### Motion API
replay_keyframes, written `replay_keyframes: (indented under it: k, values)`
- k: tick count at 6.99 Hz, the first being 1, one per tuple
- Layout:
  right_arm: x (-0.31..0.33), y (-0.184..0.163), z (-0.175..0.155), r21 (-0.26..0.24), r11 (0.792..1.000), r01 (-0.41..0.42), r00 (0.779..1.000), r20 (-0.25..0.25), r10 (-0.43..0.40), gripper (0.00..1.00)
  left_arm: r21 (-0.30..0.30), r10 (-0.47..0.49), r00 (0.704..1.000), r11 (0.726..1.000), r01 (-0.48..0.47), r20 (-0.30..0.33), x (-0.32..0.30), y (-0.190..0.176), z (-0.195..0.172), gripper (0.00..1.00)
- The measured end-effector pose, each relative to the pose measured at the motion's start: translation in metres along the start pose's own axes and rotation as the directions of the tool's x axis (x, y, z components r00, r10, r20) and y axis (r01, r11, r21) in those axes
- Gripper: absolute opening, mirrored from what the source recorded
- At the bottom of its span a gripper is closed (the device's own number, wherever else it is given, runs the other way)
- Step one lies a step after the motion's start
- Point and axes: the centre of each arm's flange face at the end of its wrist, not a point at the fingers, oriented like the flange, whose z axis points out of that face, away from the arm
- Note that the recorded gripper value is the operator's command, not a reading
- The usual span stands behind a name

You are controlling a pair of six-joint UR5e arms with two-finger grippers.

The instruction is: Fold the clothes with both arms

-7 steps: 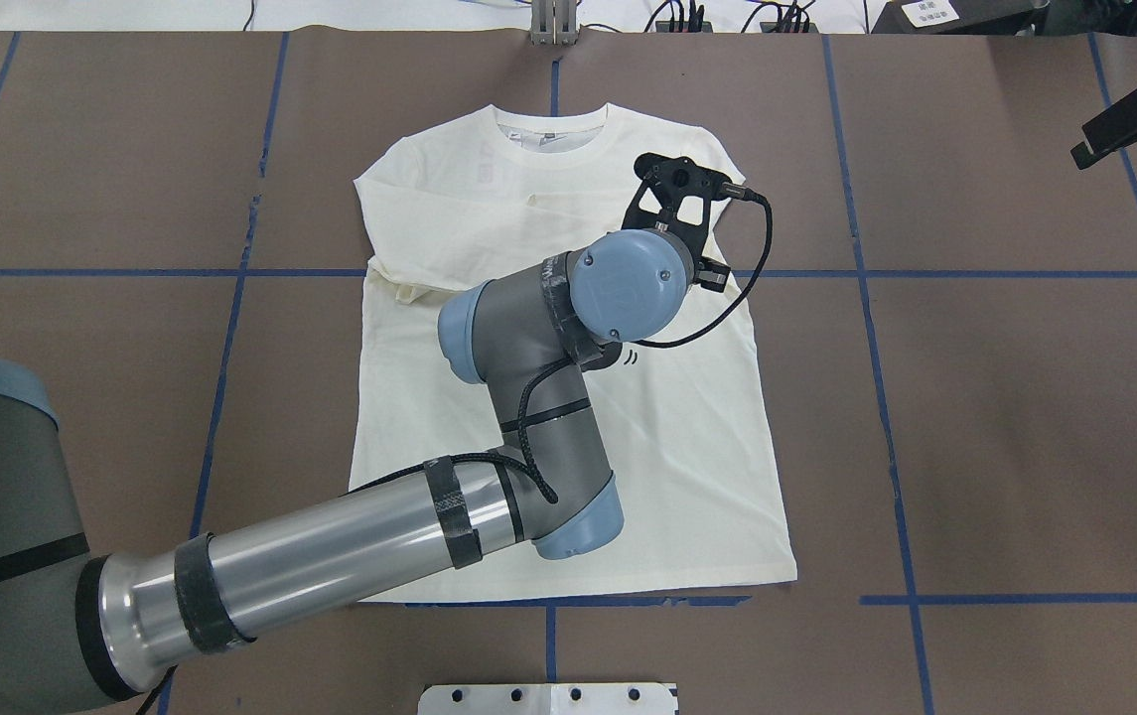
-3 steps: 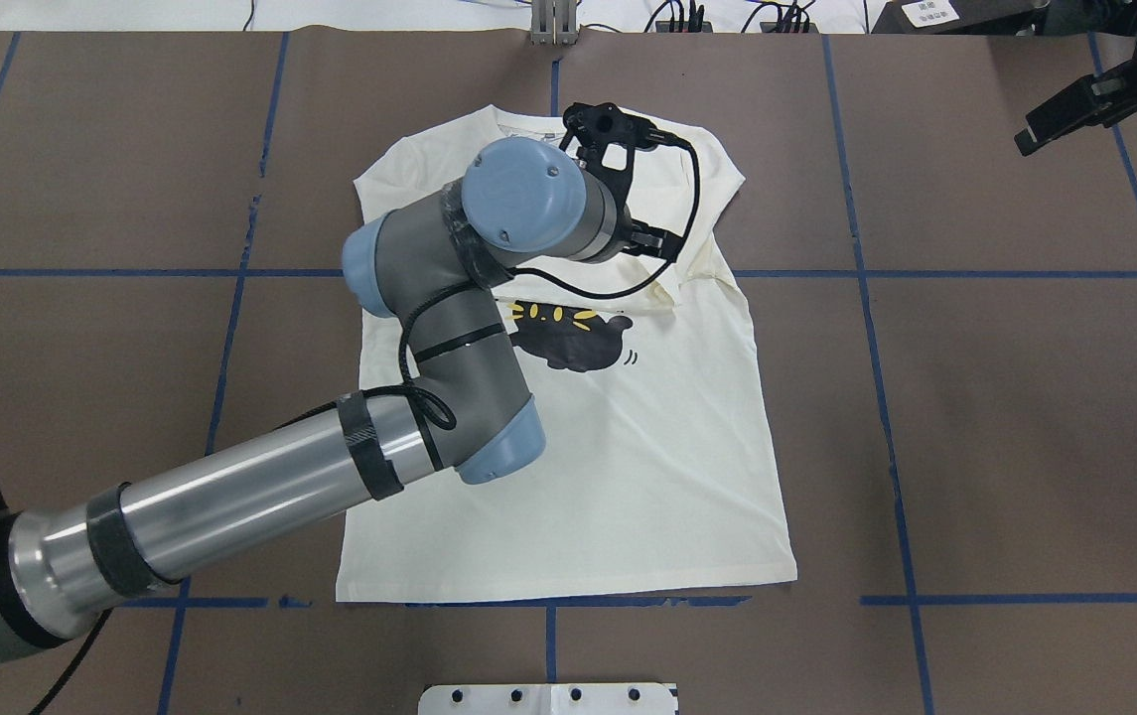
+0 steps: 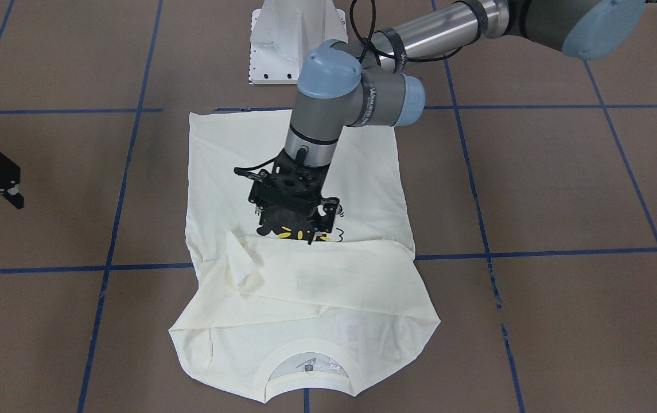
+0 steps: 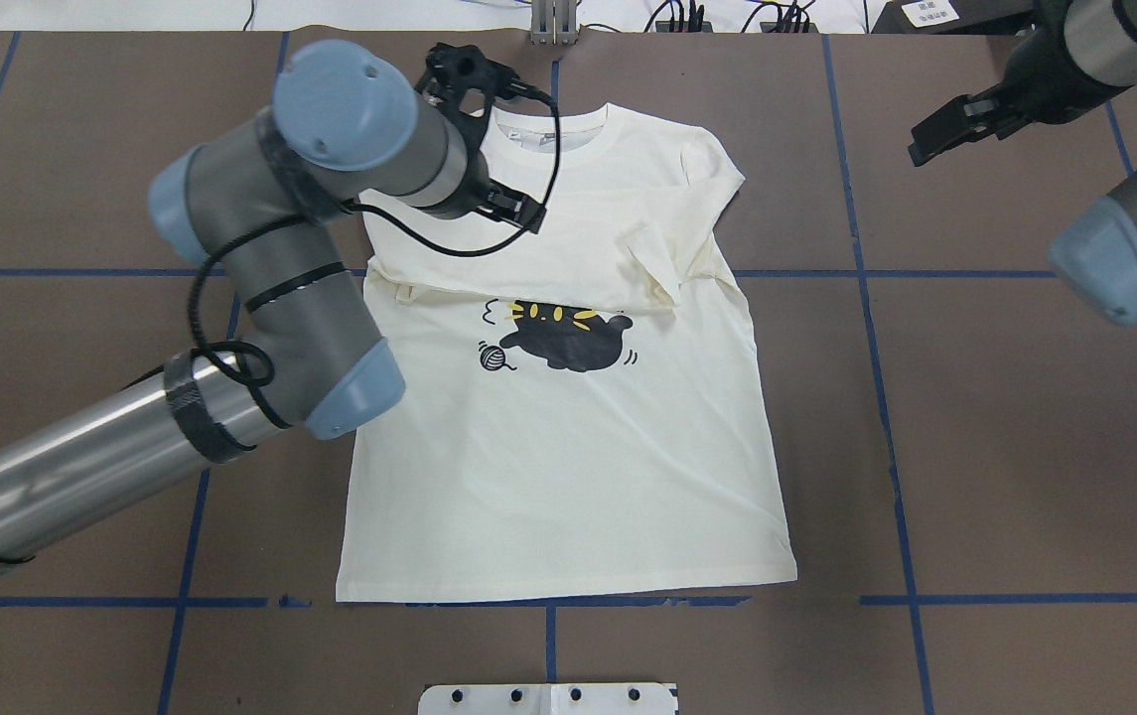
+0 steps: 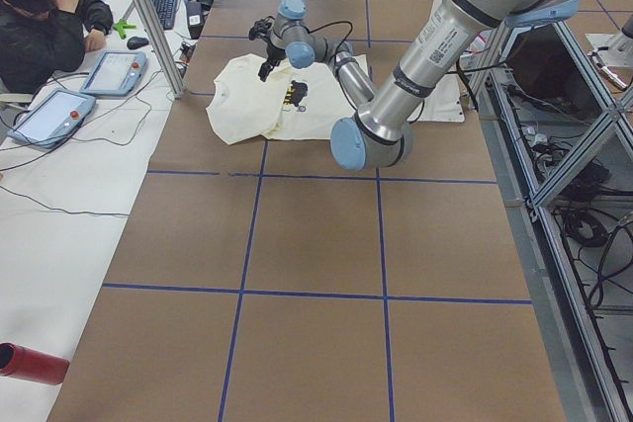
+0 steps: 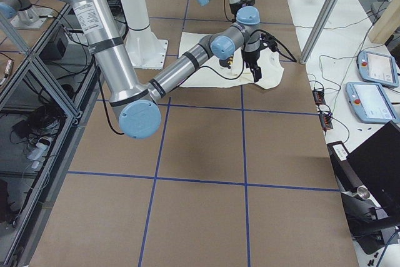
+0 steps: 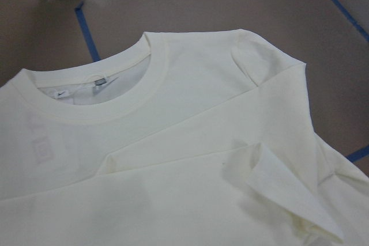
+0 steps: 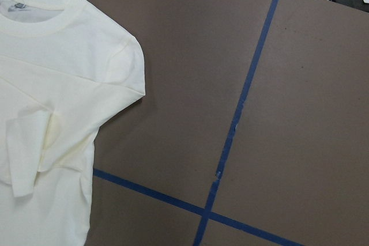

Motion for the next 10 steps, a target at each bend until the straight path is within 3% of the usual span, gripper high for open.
replay_keyframes:
  k: [2,3,5,7,10]
  values:
    - [-0.08,-0.006,0.03,0.023,0.998,-0.059,0.998,-0.033,0.059,0.92,-0.002,0.077,0.997,0.997,-0.077,0.012,-0.082,0.045,-0.051,1.0]
    - [-0.117,-0.013,0.049,0.032,0.991,-0.126,0.991,-0.047,0.128,0.92,0.005,0.107,0.994,0.994,-0.107,0.025,-0.106,0.059,-0.068,1.0]
    - [-0.197,-0.041,0.104,0.067,0.968,-0.244,0.961,-0.119,0.25,0.91,0.01,0.117,0.993,0.993,-0.117,0.034,-0.122,0.074,-0.083,1.0]
    - [-0.245,-0.062,0.14,0.083,0.964,-0.254,0.947,-0.182,0.265,0.91,0.009,0.108,0.994,0.994,-0.108,0.034,-0.124,0.08,-0.086,1.0]
    - [-0.255,-0.067,0.16,0.067,0.971,-0.23,0.946,-0.219,0.239,0.9,0.003,0.065,0.997,0.998,-0.065,0.034,-0.128,0.089,-0.084,1.0]
